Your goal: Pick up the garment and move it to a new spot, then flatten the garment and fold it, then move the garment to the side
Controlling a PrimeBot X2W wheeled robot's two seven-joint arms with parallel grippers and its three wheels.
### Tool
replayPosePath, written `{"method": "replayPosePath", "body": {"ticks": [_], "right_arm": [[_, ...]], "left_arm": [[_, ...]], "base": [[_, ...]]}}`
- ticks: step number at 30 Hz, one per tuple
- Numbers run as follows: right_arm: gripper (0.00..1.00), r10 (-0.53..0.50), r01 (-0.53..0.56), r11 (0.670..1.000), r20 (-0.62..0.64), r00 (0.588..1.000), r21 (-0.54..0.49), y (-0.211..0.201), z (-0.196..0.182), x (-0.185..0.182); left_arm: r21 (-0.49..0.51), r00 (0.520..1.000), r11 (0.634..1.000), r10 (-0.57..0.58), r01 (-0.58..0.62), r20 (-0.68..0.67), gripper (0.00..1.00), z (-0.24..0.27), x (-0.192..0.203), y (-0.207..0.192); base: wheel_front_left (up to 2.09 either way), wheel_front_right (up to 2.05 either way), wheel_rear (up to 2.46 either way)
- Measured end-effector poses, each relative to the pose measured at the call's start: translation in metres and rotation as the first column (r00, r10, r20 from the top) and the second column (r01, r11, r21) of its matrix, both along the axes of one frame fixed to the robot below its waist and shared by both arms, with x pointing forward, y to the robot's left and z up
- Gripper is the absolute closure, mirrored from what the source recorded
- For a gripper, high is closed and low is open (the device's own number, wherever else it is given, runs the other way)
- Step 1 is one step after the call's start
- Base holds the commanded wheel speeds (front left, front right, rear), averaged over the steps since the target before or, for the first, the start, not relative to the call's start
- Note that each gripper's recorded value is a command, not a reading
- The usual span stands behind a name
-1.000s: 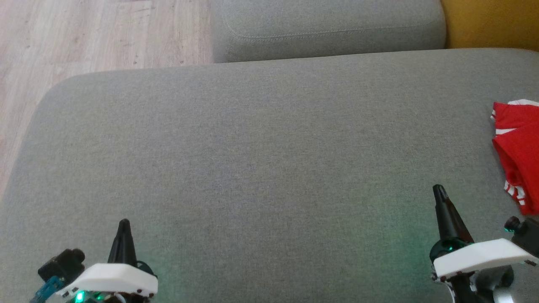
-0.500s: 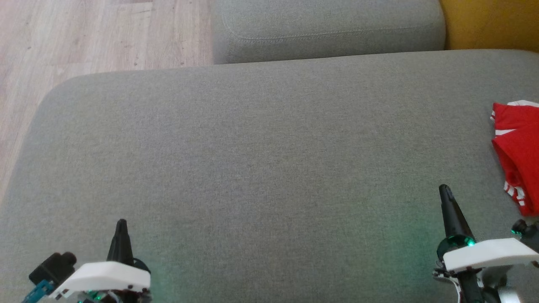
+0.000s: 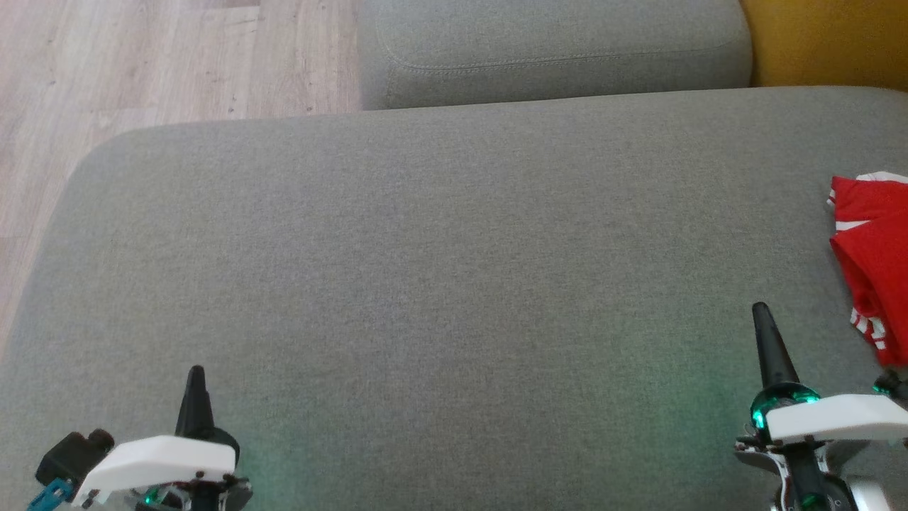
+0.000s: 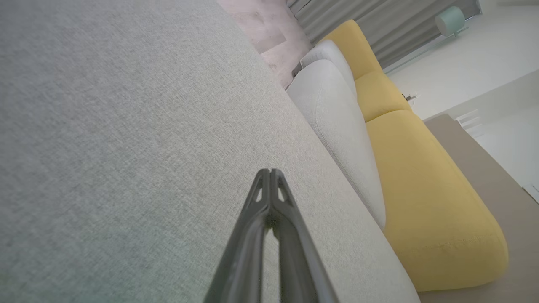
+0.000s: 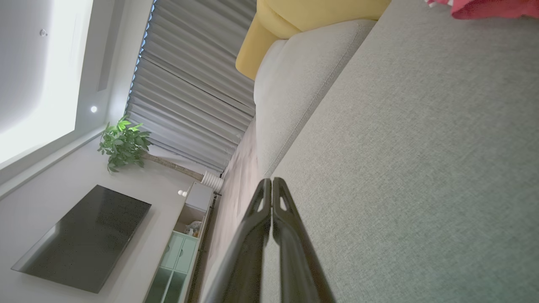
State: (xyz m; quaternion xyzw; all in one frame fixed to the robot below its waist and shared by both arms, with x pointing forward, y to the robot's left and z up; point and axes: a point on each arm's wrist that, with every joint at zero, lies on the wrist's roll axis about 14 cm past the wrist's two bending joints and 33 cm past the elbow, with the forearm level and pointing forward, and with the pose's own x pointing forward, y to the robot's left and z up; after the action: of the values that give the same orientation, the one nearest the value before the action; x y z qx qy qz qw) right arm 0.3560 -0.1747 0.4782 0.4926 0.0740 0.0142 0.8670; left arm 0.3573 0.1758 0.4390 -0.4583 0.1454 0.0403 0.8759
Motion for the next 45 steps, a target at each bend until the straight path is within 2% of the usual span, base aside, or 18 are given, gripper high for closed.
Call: {"method": "replayPosePath", "body": {"ticks": [18,31,45], "right_arm": [[1.00,-0.060,0.060,0.979,-0.004,0.998,0.196,-0.010,0.001,0.007],[1.00,-0.109,0.108,0.933,-0.015,0.994,0.344,-0.018,0.001,0.012],[1.00,-0.149,0.152,0.868,-0.043,0.988,0.473,-0.025,-0.004,0.013]], "left_arm": [[-0.221,0.998,0.974,0.056,-0.046,0.040,1.00,0.012,0.007,0.001],[-0.385,0.991,0.920,0.110,-0.073,0.076,1.00,0.025,0.013,0.005],[-0.526,0.981,0.845,0.169,-0.096,0.093,1.00,0.031,0.014,0.010]], "base": [[0.00,0.00,0.00],[0.00,0.00,0.00],[0.00,0.00,0.00]]}}
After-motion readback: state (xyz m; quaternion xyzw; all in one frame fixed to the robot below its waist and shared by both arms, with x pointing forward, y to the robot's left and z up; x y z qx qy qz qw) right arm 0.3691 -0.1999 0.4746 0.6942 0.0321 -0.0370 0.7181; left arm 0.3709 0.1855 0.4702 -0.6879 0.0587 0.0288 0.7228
